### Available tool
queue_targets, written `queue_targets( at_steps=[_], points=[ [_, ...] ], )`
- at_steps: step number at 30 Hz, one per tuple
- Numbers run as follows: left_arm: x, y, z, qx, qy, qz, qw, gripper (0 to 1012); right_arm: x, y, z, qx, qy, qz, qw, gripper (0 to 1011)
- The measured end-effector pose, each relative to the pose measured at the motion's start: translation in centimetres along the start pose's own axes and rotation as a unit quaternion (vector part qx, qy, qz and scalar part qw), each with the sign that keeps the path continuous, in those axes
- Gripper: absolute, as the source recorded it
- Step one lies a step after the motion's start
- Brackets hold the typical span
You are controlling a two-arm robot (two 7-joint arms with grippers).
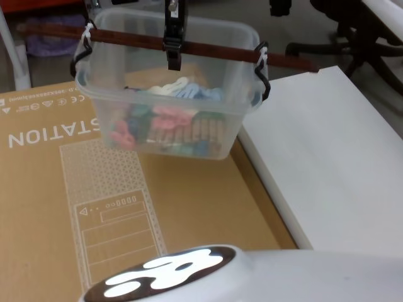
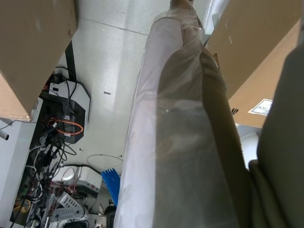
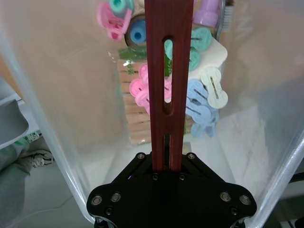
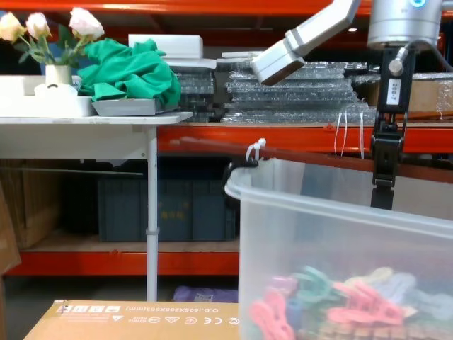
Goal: Use one hand to grasp the basket and place it at the designated location.
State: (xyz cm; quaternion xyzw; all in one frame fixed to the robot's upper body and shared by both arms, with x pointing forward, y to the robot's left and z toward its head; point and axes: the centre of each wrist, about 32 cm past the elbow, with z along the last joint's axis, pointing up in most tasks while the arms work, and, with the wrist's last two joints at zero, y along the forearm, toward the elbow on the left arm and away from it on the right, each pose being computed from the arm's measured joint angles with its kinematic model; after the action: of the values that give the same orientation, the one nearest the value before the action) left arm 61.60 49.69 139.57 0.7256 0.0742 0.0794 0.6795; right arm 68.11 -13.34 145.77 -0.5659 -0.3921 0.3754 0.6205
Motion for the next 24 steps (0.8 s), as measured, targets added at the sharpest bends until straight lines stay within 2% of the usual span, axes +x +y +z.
queue_targets(
  at_steps=[7,11,18,24],
  points=[
    [0.0,0.0,-0.01,0.0,0.0,0.0,1.0,0,0.4,0.7,0.6,0.011,-0.023,0.003,0.9997,0],
    [0.0,0.0,0.01,0.0,0.0,0.0,1.0,0,1.0,1.9,1.6,0.023,-0.055,0.009,0.9982,0],
    [0.0,0.0,0.0,0.0,0.0,0.0,1.0,0,1.3,2.4,2.2,0.032,-0.075,0.011,0.9967,0],
    [0.0,0.0,0.0,0.0,0.0,0.0,1.0,0,1.8,4.0,2.8,0.05,-0.105,0.022,0.993,0]
  ],
)
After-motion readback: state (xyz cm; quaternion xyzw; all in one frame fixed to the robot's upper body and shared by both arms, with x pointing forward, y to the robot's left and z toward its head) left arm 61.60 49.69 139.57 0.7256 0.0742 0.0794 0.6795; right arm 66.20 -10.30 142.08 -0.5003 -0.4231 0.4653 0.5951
